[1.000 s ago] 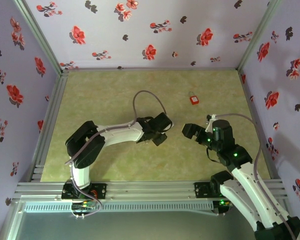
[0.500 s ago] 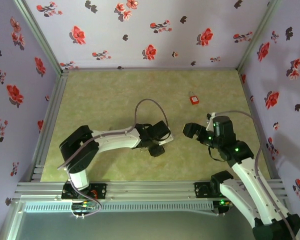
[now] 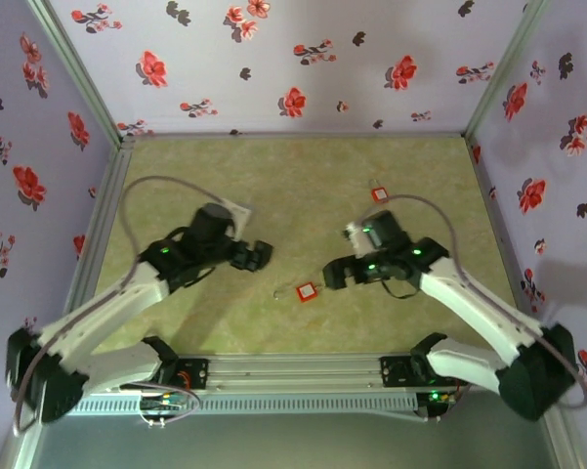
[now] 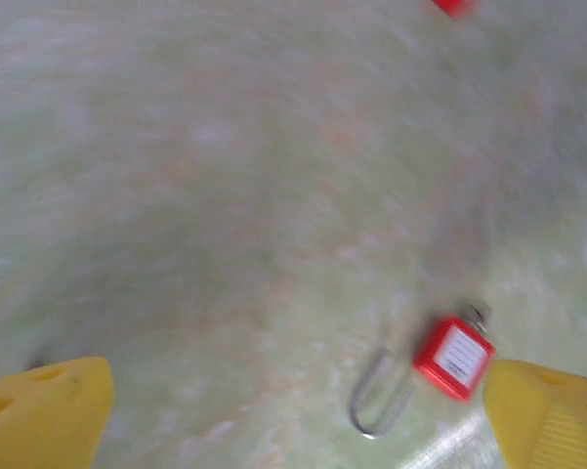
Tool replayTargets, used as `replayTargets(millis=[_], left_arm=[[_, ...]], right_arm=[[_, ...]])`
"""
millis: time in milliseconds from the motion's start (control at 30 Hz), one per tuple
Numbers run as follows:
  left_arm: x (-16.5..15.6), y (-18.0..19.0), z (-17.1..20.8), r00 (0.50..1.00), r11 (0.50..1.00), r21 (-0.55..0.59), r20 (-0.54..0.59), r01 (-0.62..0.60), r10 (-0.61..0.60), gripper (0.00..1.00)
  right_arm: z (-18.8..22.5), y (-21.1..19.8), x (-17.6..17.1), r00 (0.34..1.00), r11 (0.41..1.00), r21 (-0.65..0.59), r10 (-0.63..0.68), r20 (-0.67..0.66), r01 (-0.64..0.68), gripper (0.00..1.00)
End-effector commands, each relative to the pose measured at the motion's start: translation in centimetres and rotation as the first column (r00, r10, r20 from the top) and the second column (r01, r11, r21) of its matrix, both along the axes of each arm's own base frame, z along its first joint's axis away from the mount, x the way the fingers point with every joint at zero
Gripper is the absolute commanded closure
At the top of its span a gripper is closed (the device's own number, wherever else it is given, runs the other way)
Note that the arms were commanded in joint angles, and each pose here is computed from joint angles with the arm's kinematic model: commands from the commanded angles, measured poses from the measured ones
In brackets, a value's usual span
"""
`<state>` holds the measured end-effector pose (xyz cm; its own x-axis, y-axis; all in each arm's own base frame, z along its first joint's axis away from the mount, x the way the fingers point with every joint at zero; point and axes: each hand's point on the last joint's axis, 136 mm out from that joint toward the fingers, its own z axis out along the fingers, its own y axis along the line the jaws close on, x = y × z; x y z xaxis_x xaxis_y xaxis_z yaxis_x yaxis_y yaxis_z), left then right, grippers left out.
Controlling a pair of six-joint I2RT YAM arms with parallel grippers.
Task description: Unlock with the key
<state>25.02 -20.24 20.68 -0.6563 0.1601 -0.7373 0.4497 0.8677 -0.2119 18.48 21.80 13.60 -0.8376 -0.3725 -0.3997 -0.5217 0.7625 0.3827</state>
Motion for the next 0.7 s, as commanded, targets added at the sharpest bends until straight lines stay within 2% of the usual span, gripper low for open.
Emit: replayTargets(millis=[0, 67, 133, 267, 433, 533, 667], left_arm=[[-0.7, 1.5, 2.7, 0.991, 0.973, -0.188, -0.036, -0.133, 0.128, 0.00], [-0.9, 2.9, 3.9, 0.985, 0.970, -0.175, -0.006, -0.169, 0.171, 0.00], [-1.1, 4.1, 4.5, 0.981, 0.971, -0.140, 0.007, -0.193, 0.196, 0.00], [-1.4, 5.0, 4.8, 0.980, 0.977, -0.090, 0.022, -0.193, 0.196, 0.00], [-1.3, 5.7, 4.8, 0.976, 0.974, -0.084, 0.043, -0.211, 0.215, 0.00], [-1.2, 6.1, 4.6, 0.973, 0.972, -0.076, 0.045, -0.222, 0.225, 0.00], [-1.4, 6.5, 4.7, 0.973, 0.974, -0.058, 0.052, -0.221, 0.224, 0.00]], right_arm=[[-1.4, 1.8, -0.6, 0.917, 0.918, -0.211, 0.371, 0.147, -0.337, 0.01], [-2.8, 3.2, -0.9, 0.843, 0.846, -0.240, 0.517, 0.150, -0.476, 0.01], [-3.6, 4.1, -0.4, 0.781, 0.787, -0.272, 0.604, 0.159, -0.553, 0.01], [-5.1, 5.3, 0.1, 0.670, 0.675, -0.304, 0.729, 0.137, -0.672, 0.01], [-6.7, 6.4, 0.6, 0.573, 0.566, -0.344, 0.814, 0.090, -0.749, 0.03], [-7.6, 6.8, 1.0, 0.531, 0.522, -0.366, 0.843, 0.085, -0.770, 0.03], [-8.5, 6.6, 0.3, 0.508, 0.491, -0.346, 0.860, 0.045, -0.800, 0.03]])
